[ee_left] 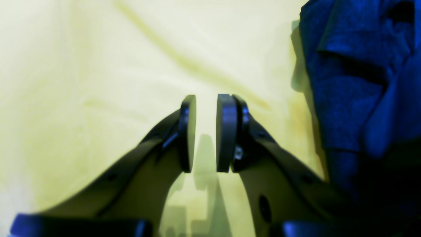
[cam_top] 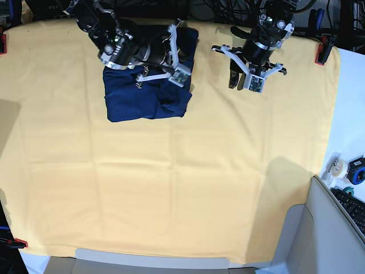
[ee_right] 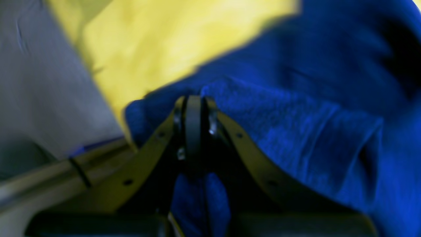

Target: Fold the T-shirt properly

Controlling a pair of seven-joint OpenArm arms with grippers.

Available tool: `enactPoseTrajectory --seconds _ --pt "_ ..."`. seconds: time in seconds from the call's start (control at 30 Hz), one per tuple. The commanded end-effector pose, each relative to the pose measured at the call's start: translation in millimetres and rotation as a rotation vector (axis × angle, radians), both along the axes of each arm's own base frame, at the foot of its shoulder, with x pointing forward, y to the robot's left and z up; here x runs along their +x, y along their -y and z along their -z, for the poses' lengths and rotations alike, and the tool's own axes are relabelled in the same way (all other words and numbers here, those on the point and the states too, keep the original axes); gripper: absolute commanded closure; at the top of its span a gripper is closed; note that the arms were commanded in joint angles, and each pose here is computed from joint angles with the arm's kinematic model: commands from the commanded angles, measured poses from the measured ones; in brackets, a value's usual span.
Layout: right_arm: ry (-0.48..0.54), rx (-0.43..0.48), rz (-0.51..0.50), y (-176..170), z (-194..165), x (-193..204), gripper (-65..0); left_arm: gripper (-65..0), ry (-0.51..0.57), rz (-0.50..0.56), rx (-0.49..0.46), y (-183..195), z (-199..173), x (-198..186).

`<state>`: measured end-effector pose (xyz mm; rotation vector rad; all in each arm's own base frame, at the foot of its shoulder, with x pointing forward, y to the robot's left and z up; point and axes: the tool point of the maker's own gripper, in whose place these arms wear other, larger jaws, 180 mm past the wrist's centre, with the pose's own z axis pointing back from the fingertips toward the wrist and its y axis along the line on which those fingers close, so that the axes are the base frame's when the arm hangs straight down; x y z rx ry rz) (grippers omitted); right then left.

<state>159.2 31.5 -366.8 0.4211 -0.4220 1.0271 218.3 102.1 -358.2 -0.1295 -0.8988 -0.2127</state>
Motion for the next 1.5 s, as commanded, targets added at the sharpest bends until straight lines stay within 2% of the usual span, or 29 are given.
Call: enactPoseTrajectory --seconds 0.0,0.23,0.6,0.67,0.9,0.97,1.03,1.2,1.33,1.4,1.47 --pt "0.059 -0.013 -0.027 -2 -8 11 -0.5 -11.1 0.037 0.001 0.000 0 -9 5" --pt "0.119 -0.039 -0.141 -16 -15 14 -0.6 -11.2 0.038 0.000 0.001 -1 -9 5" --pt "0.135 -0.027 -0.156 -21 -20 15 -1.6 -11.2 0.043 -0.006 0.002 -3 -10 7" --pt "0.133 -0.027 -0.168 -23 -19 12 -7.1 -11.2 0.056 -0.003 0.001 -2 -13 11" --pt "0.148 -0.023 -0.173 -24 -22 15 -36.7 -11.2 0.072 -0.001 -0.001 -1 -17 17" --pt "0.162 -0.014 -0.170 -27 -26 20 -41.2 -11.2 0.072 -0.001 -0.001 -1 -17 17" --pt "0.185 0.019 -0.168 -34 -33 25 -42.9 -11.2 0.074 -0.002 0.000 -1 -17 18" --pt "0.256 0.114 -0.065 -38 -57 57 -42.8 -11.0 0.077 -0.005 0.003 -3 -18 18" --pt "0.317 0.112 0.098 -5 -73 102 -42.7 -9.8 0.083 -0.013 0.013 -8 -20 19" --pt "0.354 0.125 0.176 12 -81 122 -42.1 -6.9 0.092 -0.044 0.026 -20 -23 21" --pt "0.384 0.125 0.234 32 -86 136 -37.8 -2.3 0.081 -0.059 0.034 -26 -21 16"
